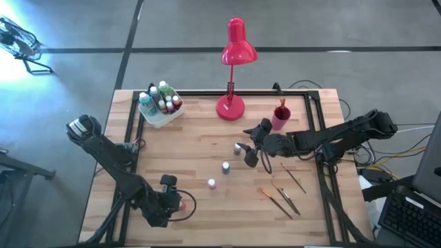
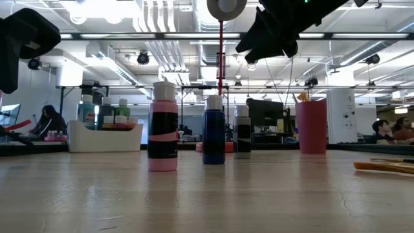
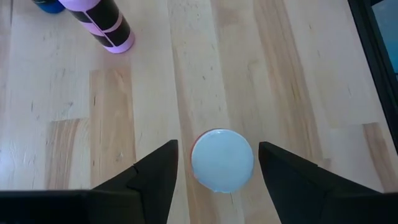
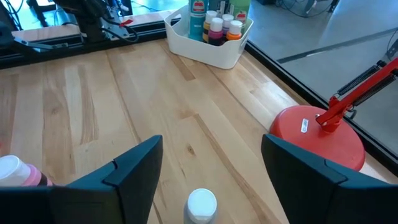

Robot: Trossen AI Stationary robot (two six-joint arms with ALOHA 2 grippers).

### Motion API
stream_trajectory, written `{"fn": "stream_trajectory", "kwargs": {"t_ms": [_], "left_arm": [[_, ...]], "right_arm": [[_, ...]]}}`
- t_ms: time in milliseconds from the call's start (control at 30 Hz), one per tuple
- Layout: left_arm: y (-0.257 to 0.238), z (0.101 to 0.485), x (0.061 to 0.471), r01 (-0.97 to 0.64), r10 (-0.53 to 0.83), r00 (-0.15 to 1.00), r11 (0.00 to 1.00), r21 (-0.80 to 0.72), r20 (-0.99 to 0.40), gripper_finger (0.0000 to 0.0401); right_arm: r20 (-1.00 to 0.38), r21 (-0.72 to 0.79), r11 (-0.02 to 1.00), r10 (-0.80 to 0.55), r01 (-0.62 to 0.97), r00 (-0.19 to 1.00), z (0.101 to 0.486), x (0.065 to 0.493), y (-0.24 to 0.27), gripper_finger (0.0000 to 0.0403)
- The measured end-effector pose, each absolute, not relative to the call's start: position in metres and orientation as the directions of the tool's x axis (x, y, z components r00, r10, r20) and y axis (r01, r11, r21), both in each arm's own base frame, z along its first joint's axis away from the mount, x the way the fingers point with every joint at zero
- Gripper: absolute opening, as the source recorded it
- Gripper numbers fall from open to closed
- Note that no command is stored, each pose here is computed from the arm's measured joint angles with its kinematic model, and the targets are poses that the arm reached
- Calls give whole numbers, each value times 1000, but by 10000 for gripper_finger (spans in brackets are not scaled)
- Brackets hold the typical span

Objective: Pick & Place Paint Supplies
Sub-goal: Put the orange paint bottle into the white bin

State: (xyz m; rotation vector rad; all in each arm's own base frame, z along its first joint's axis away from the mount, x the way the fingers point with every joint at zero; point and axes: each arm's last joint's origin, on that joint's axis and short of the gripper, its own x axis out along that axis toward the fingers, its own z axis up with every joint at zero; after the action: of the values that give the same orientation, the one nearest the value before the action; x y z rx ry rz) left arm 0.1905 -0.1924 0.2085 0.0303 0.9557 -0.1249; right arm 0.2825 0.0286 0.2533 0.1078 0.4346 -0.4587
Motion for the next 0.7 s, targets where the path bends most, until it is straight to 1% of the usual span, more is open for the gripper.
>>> {"fn": "stream_trajectory", "kwargs": {"t_ms": [133, 367, 600, 700], "left_arm": [[-191, 208, 191, 118, -94, 563, 992, -33, -821, 204], [-190, 209, 193, 112, -95, 566, 993, -37, -819, 120], [-186, 211, 193, 109, -85, 566, 994, -27, -820, 119], [-180, 219, 189, 92, -56, 576, 996, -3, -815, 119]], "right_arm": [[-429, -5, 895, -405, 447, 807, 253, 282, 29, 262], [-429, -5, 895, -405, 447, 807, 253, 282, 29, 252], [-429, -5, 895, -405, 447, 807, 253, 282, 29, 262], [-429, -5, 895, -405, 447, 807, 253, 282, 29, 270]]}}
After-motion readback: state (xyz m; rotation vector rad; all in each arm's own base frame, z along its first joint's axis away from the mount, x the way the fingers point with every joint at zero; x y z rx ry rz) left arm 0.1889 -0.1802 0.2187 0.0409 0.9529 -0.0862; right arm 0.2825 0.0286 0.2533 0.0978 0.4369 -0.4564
